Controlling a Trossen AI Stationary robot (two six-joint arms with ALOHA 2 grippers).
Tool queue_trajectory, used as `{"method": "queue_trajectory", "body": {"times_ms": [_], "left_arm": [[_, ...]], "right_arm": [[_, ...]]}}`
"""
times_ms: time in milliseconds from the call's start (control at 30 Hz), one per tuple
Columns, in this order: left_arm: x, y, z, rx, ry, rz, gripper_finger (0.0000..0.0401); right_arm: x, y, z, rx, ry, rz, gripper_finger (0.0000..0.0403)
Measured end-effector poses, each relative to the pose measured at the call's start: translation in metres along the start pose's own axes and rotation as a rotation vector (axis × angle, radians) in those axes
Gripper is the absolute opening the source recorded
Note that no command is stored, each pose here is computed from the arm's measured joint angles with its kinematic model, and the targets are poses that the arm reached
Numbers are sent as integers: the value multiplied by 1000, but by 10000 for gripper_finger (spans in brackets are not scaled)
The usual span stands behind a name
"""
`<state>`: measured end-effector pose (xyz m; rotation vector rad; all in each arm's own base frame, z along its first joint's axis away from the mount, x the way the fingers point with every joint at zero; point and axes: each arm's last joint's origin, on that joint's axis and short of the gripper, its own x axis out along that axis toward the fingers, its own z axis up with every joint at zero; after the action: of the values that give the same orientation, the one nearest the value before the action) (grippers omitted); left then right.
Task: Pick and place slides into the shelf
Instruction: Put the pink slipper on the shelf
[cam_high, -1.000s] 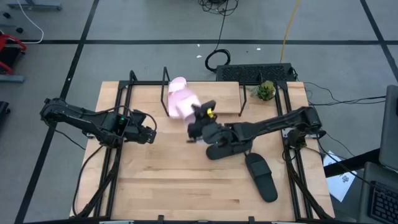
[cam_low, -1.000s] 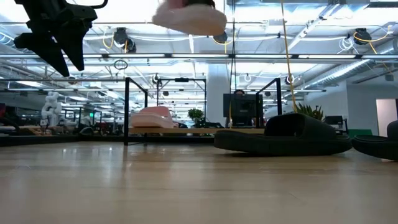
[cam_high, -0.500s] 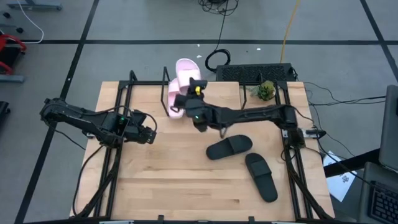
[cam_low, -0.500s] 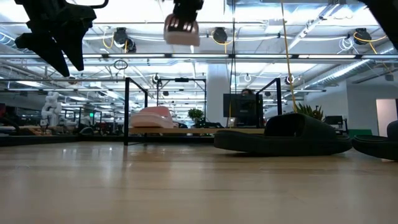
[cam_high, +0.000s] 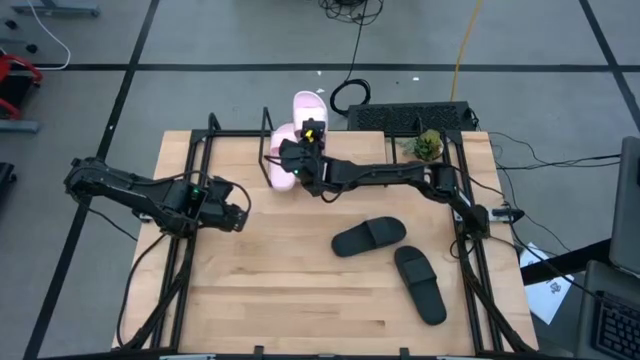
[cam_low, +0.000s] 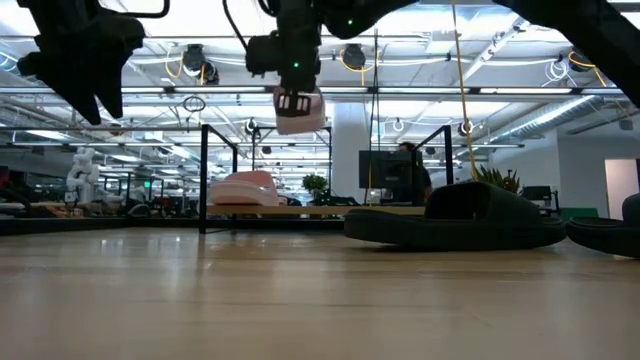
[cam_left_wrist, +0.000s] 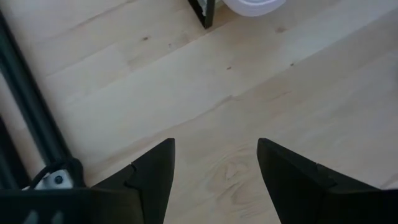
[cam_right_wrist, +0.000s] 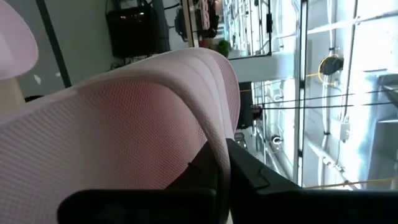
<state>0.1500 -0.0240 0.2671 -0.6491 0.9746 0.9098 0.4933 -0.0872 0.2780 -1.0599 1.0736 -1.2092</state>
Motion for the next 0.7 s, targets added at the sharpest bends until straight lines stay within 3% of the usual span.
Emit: {"method": "queue_trajectory", "body": {"times_ms": [233, 700], "left_arm": [[-1, 7, 1, -8, 32, 26, 227], [-14, 33, 12, -78, -22, -43, 227]], "right_arm": [[9, 2, -2, 62, 36, -14, 0], [2, 12, -3, 163, -18, 46, 0]]}}
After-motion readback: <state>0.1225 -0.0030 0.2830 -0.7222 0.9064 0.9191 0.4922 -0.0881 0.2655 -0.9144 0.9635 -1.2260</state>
